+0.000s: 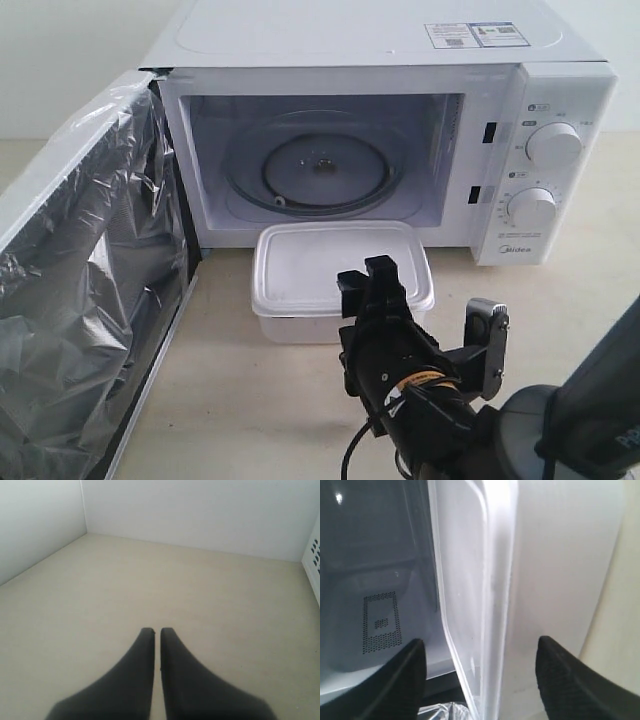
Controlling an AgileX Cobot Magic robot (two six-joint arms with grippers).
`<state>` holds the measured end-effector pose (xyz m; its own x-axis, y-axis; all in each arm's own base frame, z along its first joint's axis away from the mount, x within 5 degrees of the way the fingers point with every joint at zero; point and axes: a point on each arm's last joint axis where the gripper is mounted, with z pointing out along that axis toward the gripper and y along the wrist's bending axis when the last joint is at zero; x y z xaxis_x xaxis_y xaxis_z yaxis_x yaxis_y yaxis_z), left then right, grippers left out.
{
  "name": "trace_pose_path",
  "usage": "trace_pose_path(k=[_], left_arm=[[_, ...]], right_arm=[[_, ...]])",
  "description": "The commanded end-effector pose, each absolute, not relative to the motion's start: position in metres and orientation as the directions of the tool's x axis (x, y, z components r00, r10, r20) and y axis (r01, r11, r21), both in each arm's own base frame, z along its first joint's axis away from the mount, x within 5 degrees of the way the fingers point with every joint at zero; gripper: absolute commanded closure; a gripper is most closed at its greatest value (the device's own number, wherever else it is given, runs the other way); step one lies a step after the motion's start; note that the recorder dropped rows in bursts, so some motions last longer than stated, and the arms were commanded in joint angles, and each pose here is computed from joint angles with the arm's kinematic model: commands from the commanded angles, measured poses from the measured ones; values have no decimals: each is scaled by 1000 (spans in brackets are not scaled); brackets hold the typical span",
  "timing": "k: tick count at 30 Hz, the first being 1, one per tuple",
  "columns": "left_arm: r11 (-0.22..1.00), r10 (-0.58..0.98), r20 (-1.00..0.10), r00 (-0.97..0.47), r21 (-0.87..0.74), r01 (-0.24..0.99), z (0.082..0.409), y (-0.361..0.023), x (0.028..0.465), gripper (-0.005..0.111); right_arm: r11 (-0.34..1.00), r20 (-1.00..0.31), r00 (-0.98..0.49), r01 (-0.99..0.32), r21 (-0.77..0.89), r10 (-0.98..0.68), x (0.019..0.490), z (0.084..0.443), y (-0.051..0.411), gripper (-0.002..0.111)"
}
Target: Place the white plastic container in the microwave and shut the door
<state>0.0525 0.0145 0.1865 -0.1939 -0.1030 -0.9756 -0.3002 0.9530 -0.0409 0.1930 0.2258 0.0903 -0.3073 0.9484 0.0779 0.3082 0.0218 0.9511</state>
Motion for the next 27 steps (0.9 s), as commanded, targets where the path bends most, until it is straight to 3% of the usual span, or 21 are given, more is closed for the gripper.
trace_pose_path(k=[1,11,13,19,27], left_arm=[[952,-104,-976,-193,-42,-302,186,15,52,102],[952,-104,-976,-193,-42,-302,186,15,52,102],[952,-104,-976,-193,-42,-302,186,15,52,102],[952,-104,-976,-193,-42,-302,186,15,52,102],[952,-104,-976,-193,-42,-302,186,15,52,102]], right_arm=[[42,49,-297,292,955,953,202,92,222,51],[32,59,-299,290,956,952,205,94,225,57],[31,61,-303,291,956,951,206,94,227,65],[36,57,-306,291,956,950,206,95,228,107],[39,42,-348,223,974,937,203,101,234,108]])
